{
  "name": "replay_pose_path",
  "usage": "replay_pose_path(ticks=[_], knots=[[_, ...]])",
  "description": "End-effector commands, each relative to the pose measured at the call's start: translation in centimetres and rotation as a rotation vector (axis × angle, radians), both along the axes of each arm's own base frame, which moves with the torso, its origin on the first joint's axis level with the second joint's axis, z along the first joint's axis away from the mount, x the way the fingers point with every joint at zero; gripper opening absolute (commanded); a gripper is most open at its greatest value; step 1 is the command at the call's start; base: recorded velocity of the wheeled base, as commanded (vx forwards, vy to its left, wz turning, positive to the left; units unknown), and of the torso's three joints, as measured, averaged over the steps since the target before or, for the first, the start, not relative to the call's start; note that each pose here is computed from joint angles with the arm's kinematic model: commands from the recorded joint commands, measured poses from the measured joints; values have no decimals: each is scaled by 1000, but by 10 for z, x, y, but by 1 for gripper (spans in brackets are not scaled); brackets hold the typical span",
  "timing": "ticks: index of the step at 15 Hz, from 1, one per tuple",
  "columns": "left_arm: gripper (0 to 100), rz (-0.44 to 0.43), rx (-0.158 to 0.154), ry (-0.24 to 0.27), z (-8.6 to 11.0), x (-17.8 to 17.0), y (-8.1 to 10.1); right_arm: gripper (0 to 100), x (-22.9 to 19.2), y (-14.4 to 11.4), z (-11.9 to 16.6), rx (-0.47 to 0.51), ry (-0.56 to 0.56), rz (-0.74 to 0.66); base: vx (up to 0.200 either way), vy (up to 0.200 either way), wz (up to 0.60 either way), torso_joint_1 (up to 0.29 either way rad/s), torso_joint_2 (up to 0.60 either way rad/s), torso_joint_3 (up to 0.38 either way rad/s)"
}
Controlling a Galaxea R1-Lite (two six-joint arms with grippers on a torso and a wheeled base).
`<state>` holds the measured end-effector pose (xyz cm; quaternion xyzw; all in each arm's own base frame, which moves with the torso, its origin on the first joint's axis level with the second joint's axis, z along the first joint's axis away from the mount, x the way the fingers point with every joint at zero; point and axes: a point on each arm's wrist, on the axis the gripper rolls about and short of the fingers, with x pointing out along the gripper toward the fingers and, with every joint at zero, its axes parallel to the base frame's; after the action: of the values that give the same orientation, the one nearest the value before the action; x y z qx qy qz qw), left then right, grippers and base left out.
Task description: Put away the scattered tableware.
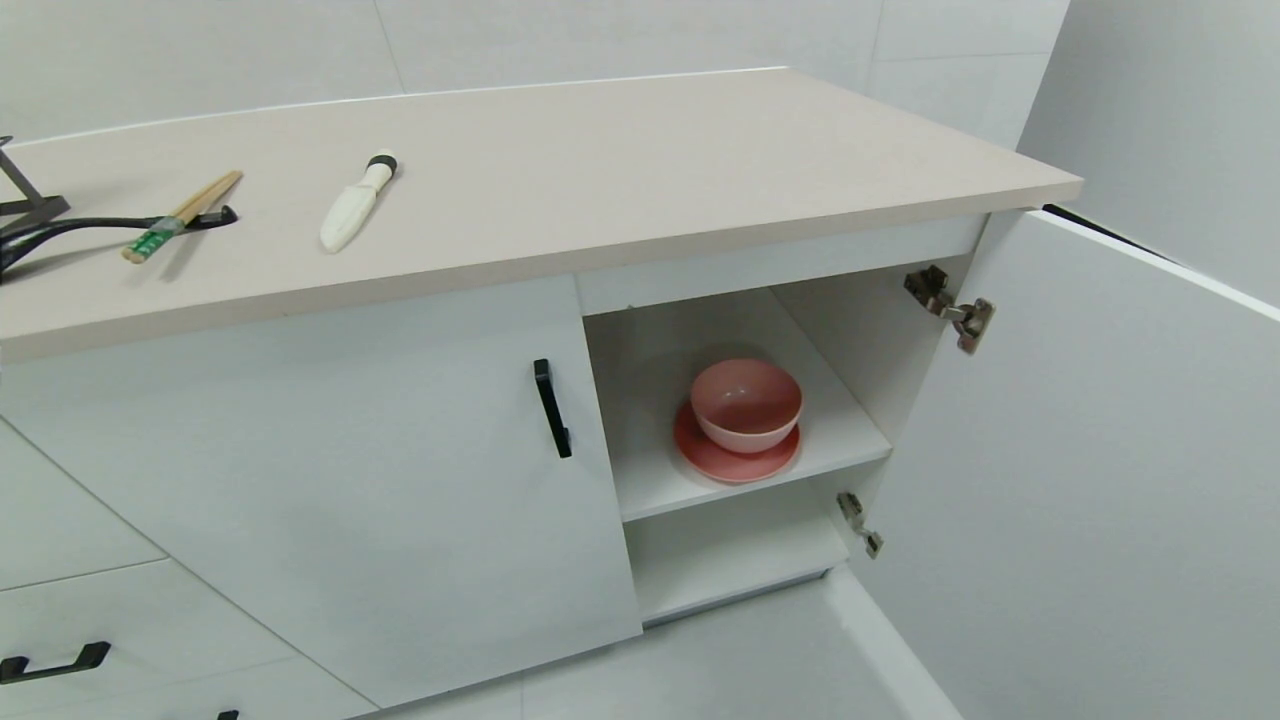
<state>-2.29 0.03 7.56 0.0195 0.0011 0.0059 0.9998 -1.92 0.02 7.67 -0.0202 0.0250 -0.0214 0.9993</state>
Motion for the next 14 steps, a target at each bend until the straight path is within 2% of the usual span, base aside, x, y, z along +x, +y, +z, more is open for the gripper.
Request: replay_pose_path(ticks=[1, 12, 14], knots=[[100, 0, -4, 0, 0, 0, 0, 100, 1, 0, 0, 0, 6, -1, -200, 0, 0, 7, 2, 7], [100, 0, 1, 0, 0, 0, 0, 100, 1, 0, 0, 7, 6, 4, -200, 0, 0, 4, 1, 1], [100, 0, -1, 0, 0, 0, 0, 100, -1, 0, 0, 31, -14, 10, -100, -200, 0, 5, 2, 0]])
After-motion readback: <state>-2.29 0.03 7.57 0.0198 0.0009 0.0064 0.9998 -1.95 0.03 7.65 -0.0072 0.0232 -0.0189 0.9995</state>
